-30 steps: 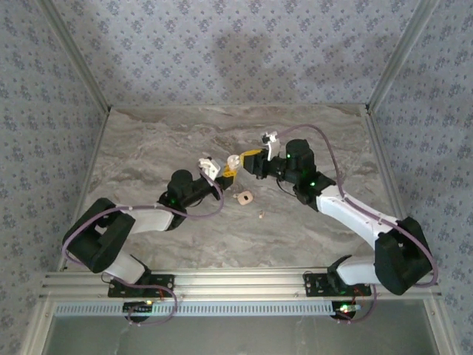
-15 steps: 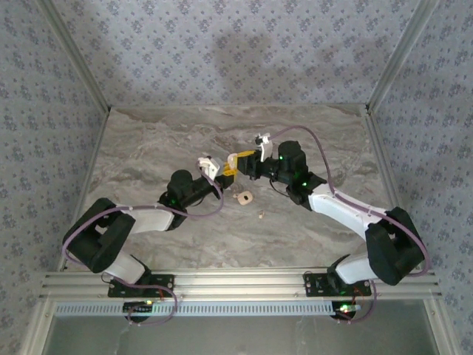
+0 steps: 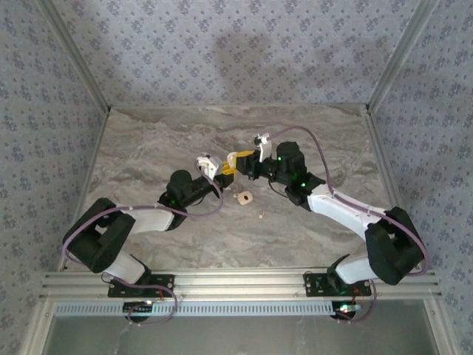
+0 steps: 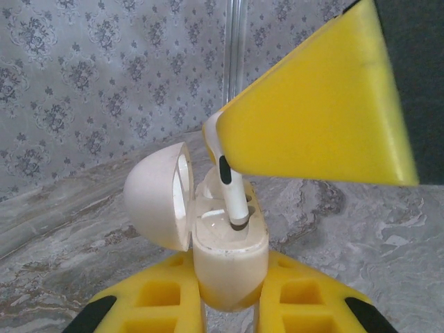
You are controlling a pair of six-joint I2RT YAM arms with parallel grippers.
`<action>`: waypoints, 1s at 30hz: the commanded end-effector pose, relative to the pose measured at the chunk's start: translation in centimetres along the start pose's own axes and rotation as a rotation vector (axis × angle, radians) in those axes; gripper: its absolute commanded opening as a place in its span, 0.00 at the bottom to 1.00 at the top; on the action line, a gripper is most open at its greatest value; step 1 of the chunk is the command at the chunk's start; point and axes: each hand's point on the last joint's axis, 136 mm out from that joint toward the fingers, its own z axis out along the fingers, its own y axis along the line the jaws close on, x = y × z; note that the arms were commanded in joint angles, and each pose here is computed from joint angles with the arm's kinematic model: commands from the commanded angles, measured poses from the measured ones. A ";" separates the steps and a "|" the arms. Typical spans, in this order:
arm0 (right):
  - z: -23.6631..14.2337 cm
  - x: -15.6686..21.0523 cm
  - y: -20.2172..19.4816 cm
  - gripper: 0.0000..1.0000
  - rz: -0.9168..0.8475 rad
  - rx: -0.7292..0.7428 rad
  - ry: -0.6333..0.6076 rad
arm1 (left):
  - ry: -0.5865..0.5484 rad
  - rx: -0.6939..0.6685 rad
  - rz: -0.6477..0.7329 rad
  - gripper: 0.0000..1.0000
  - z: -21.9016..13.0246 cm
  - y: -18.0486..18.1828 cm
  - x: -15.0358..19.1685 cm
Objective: Insert the wireless bluetooth earbuds into the charging case
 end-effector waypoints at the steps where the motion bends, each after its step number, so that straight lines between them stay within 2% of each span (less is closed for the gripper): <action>1: 0.1 1.5 -1.0 0.26 -0.006 0.051 0.047 | -0.156 0.009 0.035 0.17 -0.3 -0.5 -4.9; 22: 0.1 1.6 -1.1 0.30 -0.009 0.063 0.055 | -0.173 0.003 0.057 0.17 -1.0 -0.7 -5.7; 30: 0.1 1.5 -1.0 0.35 -0.012 0.061 0.059 | -0.171 0.001 0.068 0.17 -1.0 -0.6 -5.8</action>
